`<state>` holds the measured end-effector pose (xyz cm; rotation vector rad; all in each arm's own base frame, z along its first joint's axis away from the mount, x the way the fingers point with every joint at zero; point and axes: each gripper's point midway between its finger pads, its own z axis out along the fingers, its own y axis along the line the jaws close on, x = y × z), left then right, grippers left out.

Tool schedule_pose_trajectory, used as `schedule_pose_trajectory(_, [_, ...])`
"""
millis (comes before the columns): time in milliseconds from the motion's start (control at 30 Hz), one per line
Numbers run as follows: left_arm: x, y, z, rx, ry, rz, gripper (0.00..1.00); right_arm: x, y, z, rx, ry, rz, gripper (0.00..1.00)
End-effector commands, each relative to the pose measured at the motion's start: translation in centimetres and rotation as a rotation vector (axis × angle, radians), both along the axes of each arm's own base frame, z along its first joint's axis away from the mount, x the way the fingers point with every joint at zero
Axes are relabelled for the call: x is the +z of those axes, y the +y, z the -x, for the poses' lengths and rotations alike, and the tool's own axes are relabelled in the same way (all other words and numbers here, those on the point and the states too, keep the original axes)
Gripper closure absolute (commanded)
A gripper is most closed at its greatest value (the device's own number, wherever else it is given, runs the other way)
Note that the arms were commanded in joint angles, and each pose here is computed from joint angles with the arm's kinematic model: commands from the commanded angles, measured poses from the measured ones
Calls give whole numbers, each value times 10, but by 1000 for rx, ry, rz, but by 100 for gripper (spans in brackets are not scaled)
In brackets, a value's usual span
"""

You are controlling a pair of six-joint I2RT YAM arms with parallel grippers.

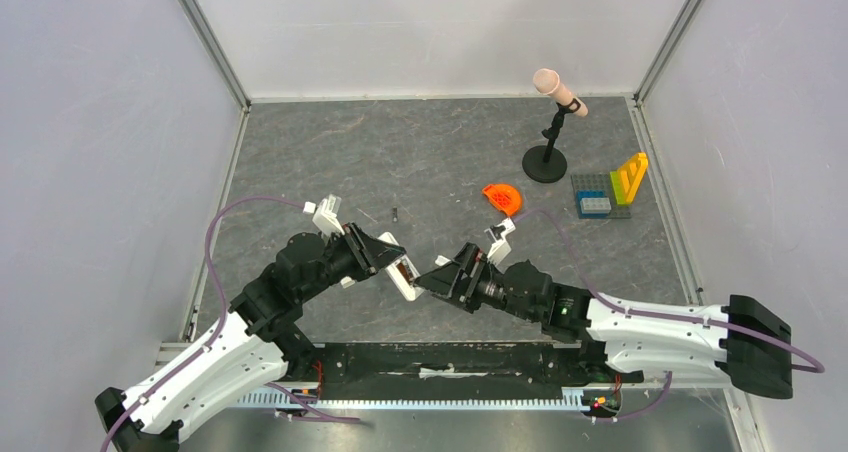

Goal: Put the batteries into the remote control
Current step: Load the battery into the remote control.

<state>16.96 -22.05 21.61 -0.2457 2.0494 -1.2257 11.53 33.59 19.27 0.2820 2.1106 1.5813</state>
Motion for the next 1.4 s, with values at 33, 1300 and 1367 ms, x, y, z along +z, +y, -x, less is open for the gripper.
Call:
schedule_pose_trajectory(33, [23, -4, -1, -30, -89, 17, 98, 42, 17, 7, 52, 132, -235, 2])
schedule_pose_trajectory(1300, [18, -34, 24, -344, -181, -67, 98, 25, 19, -6, 114, 335, -418, 18])
schedule_pose_trajectory(1367, [17, -35, 26, -357, -182, -66, 98, 27, 19, -5, 121, 333, -437, 26])
